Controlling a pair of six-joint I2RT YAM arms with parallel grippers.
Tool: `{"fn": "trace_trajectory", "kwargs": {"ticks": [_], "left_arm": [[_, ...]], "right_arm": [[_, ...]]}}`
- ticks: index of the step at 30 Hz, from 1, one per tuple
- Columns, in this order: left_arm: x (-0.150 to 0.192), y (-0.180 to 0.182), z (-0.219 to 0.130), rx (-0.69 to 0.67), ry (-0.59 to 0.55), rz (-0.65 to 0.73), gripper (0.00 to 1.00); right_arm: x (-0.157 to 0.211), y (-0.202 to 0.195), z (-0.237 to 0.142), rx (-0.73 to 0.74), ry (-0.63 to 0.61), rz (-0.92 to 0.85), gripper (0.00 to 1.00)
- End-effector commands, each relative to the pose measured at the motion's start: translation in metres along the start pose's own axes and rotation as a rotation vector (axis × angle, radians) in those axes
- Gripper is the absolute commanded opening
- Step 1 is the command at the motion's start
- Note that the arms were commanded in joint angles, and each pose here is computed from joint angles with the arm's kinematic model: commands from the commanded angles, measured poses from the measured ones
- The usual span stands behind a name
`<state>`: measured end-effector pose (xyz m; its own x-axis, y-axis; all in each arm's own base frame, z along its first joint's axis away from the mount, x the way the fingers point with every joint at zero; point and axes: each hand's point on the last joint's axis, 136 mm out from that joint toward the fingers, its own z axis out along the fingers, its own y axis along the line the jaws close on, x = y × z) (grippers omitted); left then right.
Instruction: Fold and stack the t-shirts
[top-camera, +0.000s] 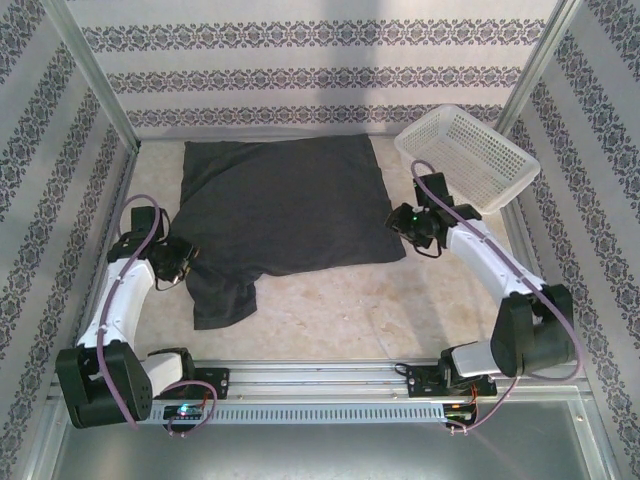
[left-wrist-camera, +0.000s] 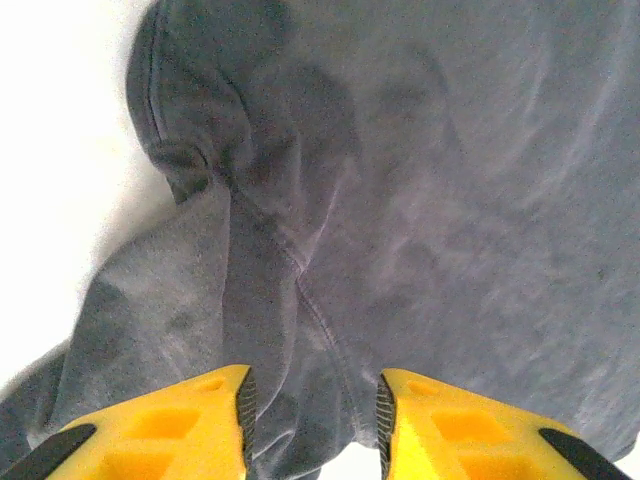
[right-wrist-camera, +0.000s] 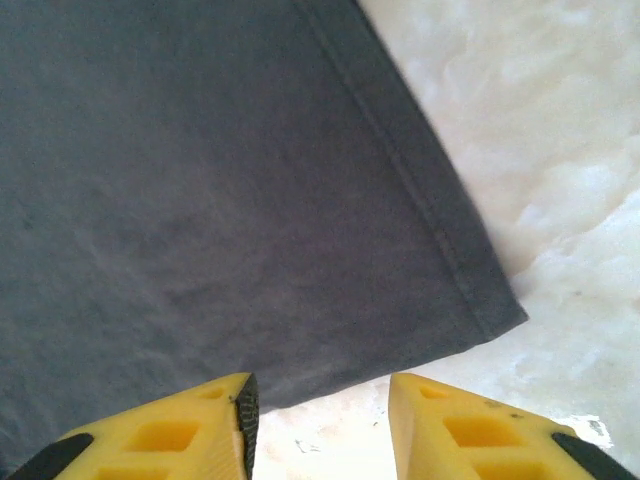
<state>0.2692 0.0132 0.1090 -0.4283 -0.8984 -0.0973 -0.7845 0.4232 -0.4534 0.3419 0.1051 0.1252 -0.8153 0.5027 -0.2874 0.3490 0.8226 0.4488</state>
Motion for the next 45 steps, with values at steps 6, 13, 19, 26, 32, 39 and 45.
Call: {"fn": "trace_trajectory", "kwargs": {"ticks": [6, 13, 19, 26, 32, 39, 45], "left_arm": [[0.028, 0.067, -0.004, -0.227, 0.011, -0.029, 0.39], [0.063, 0.112, 0.005, -0.360, 0.080, -0.068, 0.41], [0.085, 0.131, 0.014, -0.387, 0.110, -0.079, 0.47], [0.089, 0.131, 0.044, -0.366, 0.136, -0.070, 0.43], [0.099, 0.090, 0.055, -0.259, 0.182, -0.062, 0.00], [0.143, 0.050, 0.024, -0.150, 0.210, -0.056, 0.00], [0.139, 0.049, -0.001, -0.122, 0.145, -0.063, 0.00]], "right_arm": [[0.016, -0.011, 0.010, 0.047, 0.066, 0.032, 0.37], [0.028, -0.024, 0.012, 0.076, 0.123, 0.080, 0.38], [0.035, -0.044, 0.019, 0.091, 0.153, 0.180, 0.39], [0.036, -0.055, 0.021, 0.100, 0.156, 0.212, 0.39], [0.036, -0.066, 0.021, 0.105, 0.134, 0.273, 0.39], [0.020, -0.083, 0.020, 0.157, 0.051, 0.335, 0.37], [0.012, -0.074, 0.042, 0.141, 0.075, 0.354, 0.35]]}}
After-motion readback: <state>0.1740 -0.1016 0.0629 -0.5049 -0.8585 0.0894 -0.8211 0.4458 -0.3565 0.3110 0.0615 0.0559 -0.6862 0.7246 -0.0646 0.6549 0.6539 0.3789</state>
